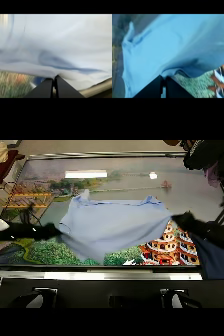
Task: Fold the clothes and pants, and hang the long-sleeved shirts on hangers.
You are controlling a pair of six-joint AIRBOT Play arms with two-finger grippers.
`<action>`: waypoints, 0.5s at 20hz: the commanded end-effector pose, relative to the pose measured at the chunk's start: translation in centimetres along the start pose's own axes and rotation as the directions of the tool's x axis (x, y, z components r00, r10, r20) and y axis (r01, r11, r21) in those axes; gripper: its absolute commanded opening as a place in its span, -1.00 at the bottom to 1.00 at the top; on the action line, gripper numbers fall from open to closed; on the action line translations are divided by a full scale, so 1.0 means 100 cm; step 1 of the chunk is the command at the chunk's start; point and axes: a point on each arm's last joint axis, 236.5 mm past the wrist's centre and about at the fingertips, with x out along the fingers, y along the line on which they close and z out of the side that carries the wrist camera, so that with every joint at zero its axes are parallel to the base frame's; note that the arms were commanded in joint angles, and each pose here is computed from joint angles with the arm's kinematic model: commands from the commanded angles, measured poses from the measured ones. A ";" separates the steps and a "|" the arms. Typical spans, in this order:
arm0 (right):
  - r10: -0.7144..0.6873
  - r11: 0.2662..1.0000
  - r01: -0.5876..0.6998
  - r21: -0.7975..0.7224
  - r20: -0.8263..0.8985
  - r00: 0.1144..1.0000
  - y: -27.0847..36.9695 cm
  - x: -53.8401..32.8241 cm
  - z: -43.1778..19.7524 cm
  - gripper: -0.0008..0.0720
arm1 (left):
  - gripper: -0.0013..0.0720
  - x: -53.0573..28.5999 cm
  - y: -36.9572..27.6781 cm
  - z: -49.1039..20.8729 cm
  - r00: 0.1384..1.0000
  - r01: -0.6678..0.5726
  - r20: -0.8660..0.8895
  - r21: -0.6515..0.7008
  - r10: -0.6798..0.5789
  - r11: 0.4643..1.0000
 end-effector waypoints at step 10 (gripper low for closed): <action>0.491 0.785 -0.200 -0.587 0.391 0.778 0.330 -0.277 0.055 -0.88 | -0.92 -0.442 -0.252 0.032 0.283 -0.221 0.916 0.351 -0.285 0.910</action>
